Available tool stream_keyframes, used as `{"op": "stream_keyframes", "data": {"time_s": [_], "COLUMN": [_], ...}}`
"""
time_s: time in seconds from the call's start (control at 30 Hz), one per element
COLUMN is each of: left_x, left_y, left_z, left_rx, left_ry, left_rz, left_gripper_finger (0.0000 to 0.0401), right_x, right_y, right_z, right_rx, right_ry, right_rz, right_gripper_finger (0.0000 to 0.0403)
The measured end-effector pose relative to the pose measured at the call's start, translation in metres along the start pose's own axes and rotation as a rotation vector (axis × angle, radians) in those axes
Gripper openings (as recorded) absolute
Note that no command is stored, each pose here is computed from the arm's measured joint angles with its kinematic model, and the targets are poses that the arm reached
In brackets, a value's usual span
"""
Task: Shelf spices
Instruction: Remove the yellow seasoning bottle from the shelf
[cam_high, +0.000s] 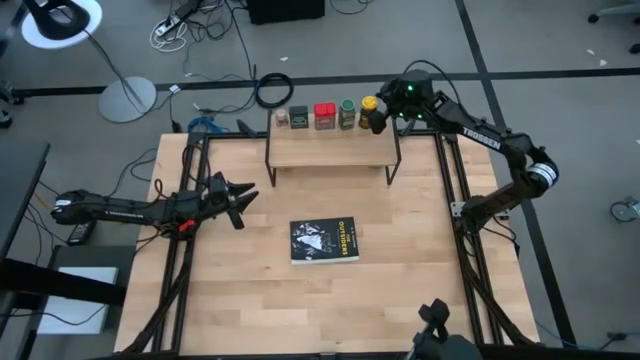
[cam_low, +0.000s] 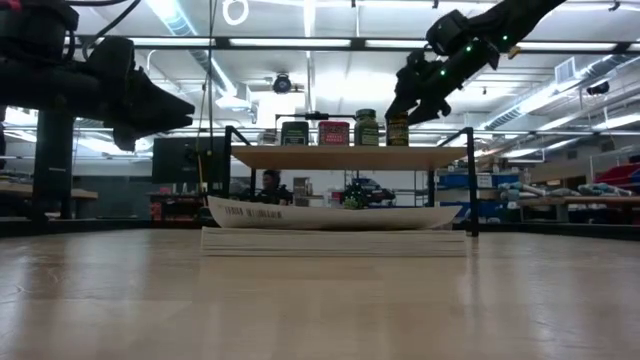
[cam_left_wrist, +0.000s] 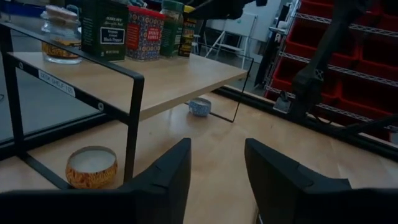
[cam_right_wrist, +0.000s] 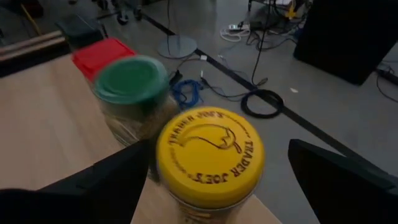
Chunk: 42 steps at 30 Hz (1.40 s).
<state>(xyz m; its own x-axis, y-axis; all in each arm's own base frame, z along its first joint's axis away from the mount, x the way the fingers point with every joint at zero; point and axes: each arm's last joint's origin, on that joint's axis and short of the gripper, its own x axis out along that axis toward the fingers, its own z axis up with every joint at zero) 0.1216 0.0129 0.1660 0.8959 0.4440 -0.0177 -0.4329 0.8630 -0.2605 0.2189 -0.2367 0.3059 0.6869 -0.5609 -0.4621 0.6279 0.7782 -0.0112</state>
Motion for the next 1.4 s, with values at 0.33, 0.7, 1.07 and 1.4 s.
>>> {"op": "stream_keyframes", "data": {"time_s": [0.33,0.7,1.07,1.4], "left_x": [0.001,0.001,0.001,0.001], "left_y": [0.0,0.001,0.001,0.0], "left_z": [-0.001,-0.005,-0.005,-0.003], "left_rx": [0.005,0.001,0.001,-0.01], "left_ry": [0.013,0.043,0.043,0.021], "left_rz": [0.004,0.012,0.013,0.013], "left_gripper_finger": [0.0159,0.0159,0.0159,0.0159], "right_x": [0.015,-0.005,-0.091,-0.126], "right_y": [0.002,0.008,0.035,0.106], "right_z": [-0.008,0.004,0.02,0.004], "right_rx": [-0.048,-0.098,-0.069,-0.079], "right_ry": [0.037,-0.027,-0.098,-0.139], "right_rz": [0.01,0.042,0.093,0.327], "right_gripper_finger": [0.0314,0.0182,0.0182,0.0182]}}
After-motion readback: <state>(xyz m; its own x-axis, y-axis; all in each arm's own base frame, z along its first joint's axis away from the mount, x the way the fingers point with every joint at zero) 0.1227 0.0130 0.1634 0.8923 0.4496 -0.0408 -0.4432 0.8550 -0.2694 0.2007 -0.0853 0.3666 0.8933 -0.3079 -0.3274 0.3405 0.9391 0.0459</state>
